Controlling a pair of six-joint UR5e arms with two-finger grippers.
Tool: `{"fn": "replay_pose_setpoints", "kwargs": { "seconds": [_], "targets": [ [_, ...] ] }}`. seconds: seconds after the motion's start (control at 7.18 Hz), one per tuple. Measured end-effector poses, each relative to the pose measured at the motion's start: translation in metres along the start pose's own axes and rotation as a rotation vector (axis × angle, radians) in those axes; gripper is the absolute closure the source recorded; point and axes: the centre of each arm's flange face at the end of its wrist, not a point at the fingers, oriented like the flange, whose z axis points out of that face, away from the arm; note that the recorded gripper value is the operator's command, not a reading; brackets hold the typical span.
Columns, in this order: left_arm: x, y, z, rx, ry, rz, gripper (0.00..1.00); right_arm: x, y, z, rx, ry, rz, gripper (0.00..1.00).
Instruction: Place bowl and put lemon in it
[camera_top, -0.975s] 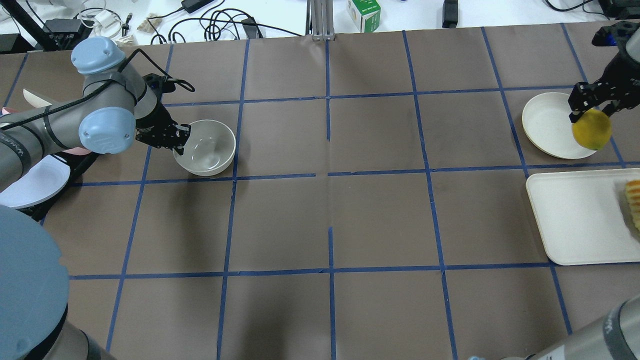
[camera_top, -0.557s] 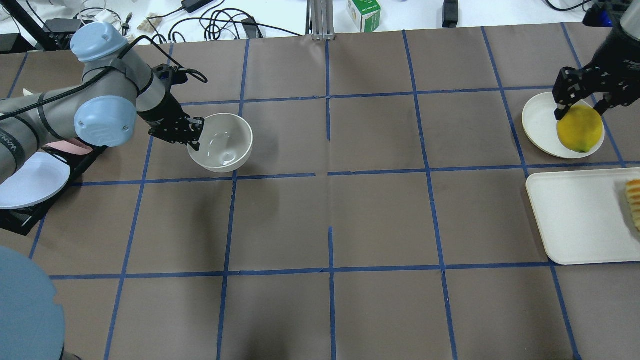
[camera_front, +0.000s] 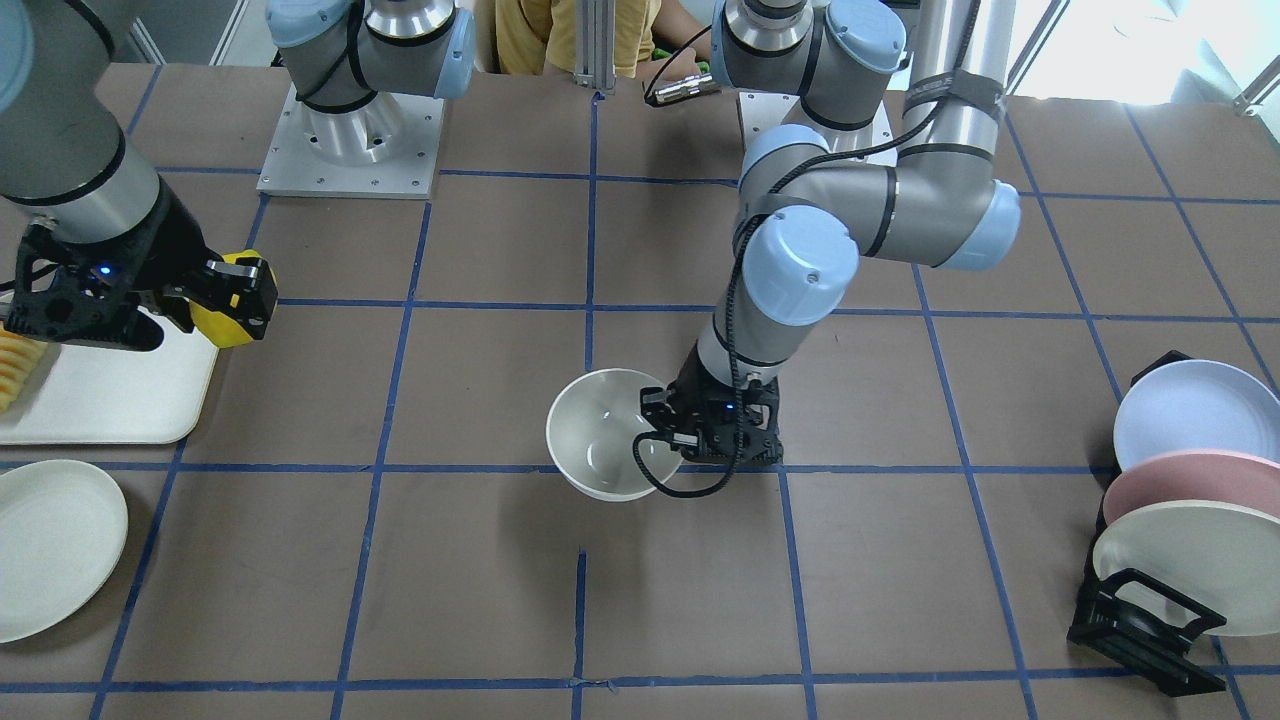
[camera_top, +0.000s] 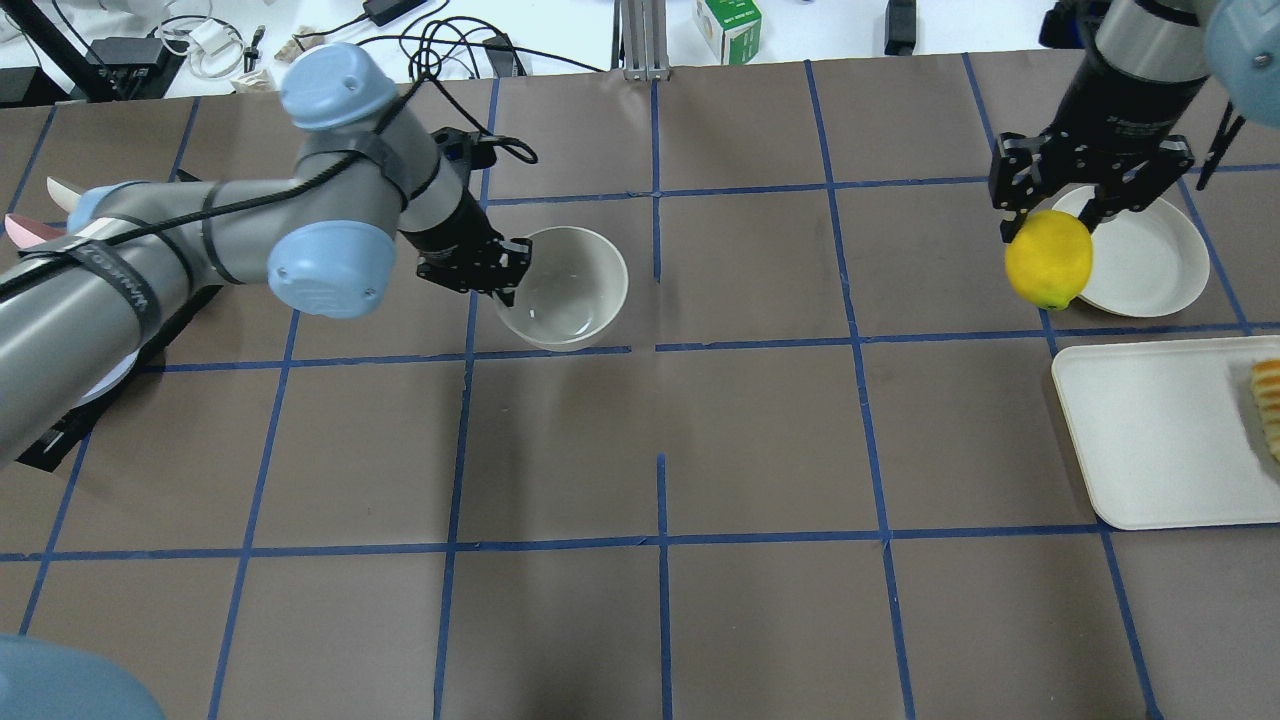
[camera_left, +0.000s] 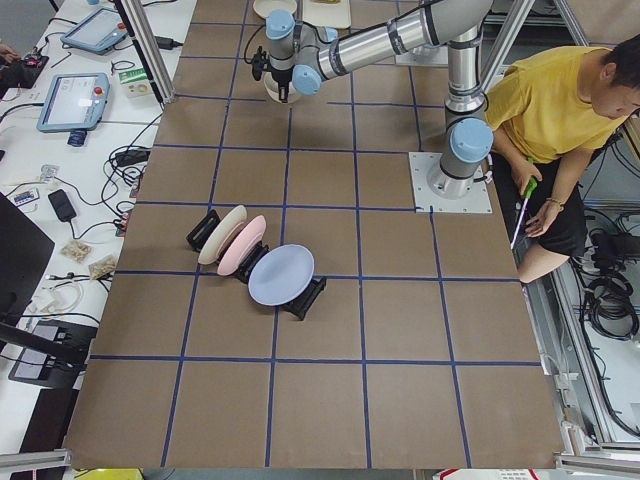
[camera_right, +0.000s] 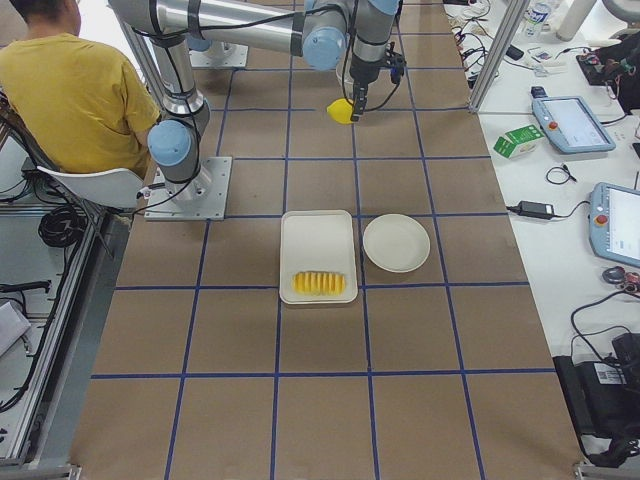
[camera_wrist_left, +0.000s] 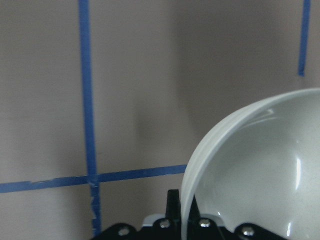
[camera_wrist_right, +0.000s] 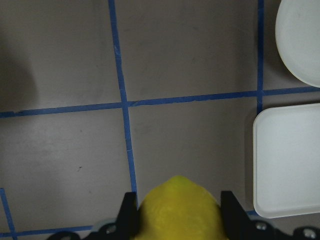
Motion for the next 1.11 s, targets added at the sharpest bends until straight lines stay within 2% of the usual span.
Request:
{"fn": "replay_pose_setpoints", "kwargs": {
  "seconds": [0.28,0.7,0.84,0.97,1.11],
  "targets": [
    [0.021,0.015,0.031,0.006,0.005,-0.004,1.00,-0.017,0.001,0.001,0.013,0.016,-0.031,1.00],
    [0.022,0.014,0.046,0.005,-0.001,0.020,1.00,-0.034,0.002,0.001,0.022,-0.029,-0.042,1.00],
    [0.020,0.012,0.046,0.008,-0.007,0.034,0.93,-0.049,0.003,0.001,0.032,-0.033,-0.036,1.00],
    [0.018,0.010,0.046,0.010,-0.014,0.050,0.66,-0.072,0.004,0.006,0.038,-0.034,-0.022,1.00],
    [0.016,0.009,0.046,0.015,-0.030,0.057,0.29,-0.095,0.007,0.012,0.039,-0.032,-0.024,1.00]
  ]
}}
